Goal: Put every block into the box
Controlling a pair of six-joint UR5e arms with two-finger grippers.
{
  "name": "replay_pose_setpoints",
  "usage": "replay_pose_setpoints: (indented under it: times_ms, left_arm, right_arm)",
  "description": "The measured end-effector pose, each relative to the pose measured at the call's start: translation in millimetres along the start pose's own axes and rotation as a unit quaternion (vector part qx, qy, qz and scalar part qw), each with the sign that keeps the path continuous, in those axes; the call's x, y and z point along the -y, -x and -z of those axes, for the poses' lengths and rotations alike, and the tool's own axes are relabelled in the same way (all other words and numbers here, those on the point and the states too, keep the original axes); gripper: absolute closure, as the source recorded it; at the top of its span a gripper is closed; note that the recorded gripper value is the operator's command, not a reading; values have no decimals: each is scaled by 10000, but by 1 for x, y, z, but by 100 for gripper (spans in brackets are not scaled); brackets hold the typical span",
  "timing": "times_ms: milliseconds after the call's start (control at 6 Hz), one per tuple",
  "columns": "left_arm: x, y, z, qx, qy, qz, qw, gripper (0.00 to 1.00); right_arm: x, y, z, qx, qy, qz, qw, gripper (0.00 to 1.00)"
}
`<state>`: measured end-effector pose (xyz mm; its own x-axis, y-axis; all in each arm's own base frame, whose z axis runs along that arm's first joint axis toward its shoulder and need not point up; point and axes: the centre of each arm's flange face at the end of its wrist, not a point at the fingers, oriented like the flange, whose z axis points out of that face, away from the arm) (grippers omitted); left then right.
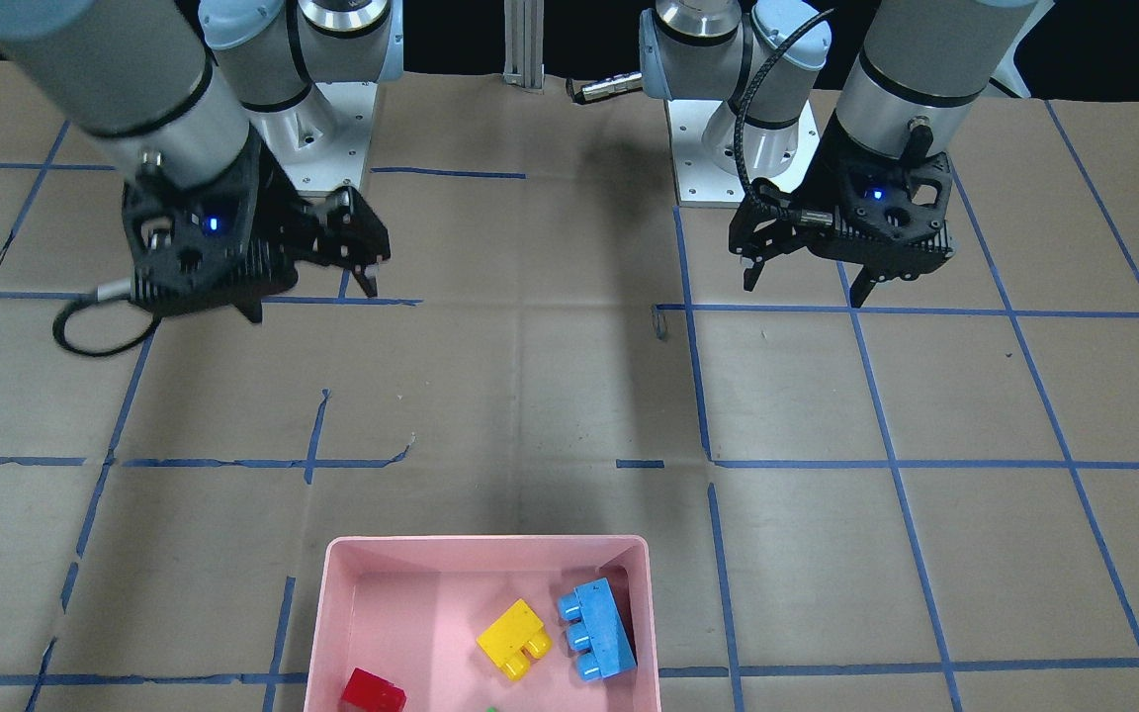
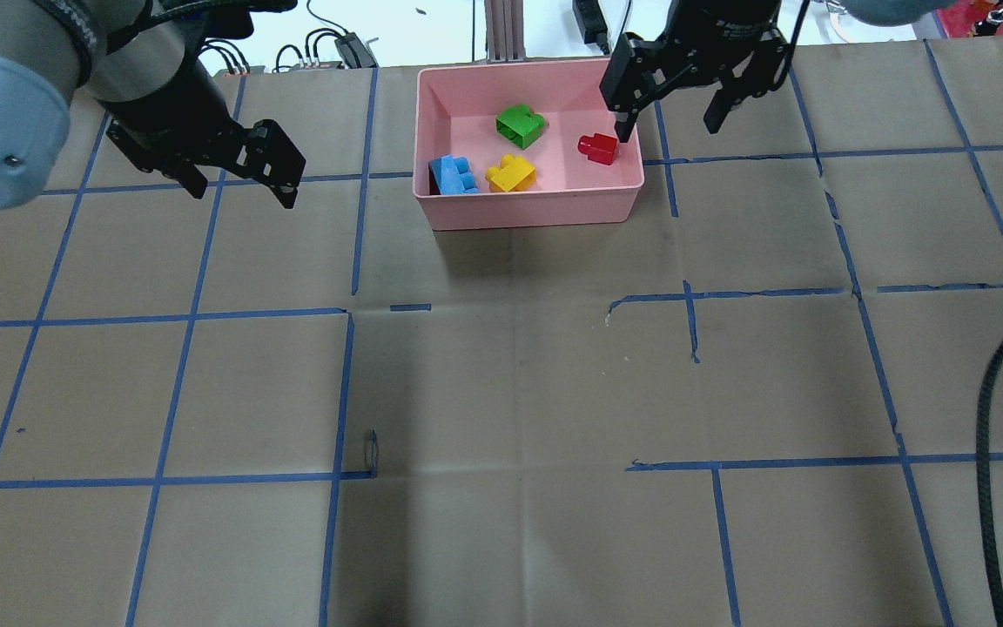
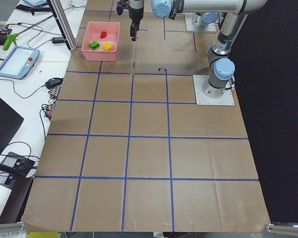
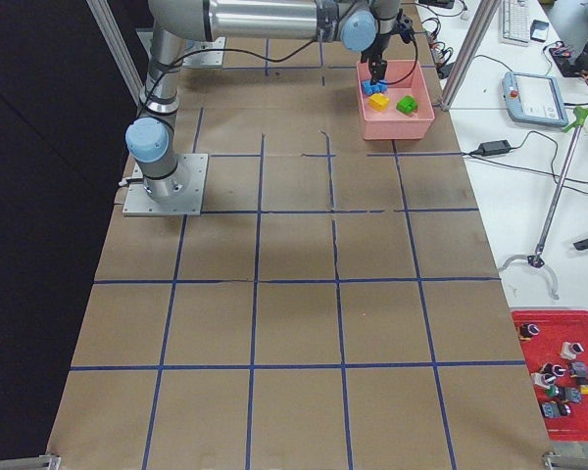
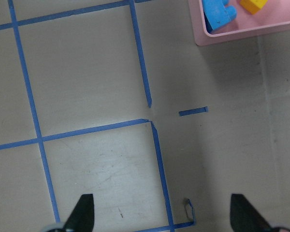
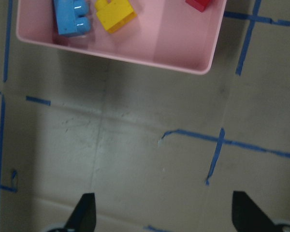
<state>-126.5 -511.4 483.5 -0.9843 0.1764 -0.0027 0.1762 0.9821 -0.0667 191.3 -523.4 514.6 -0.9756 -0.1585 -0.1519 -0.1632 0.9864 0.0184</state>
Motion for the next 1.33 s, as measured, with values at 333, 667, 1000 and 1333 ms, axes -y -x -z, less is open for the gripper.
replay_pose_setpoints:
  times_ms: [333, 667, 1000, 1333]
  left_arm:
    - [-1, 0, -1, -5, 25, 1, 10000, 0]
    - [-1, 0, -1, -14, 44, 5, 10000, 0]
    - [-1, 0, 1, -5, 36, 5, 10000, 0]
    - [0, 0, 2, -5, 29, 7, 10000, 0]
  right_arm:
    - [-89, -6, -18, -470, -73, -224, 9986, 0]
    - [-101, -28, -39, -954, -40, -413, 9946, 0]
    - [-94, -31, -42, -873, -23, -496, 9949, 0]
    - [-92, -26, -43, -599, -47, -501, 9969, 0]
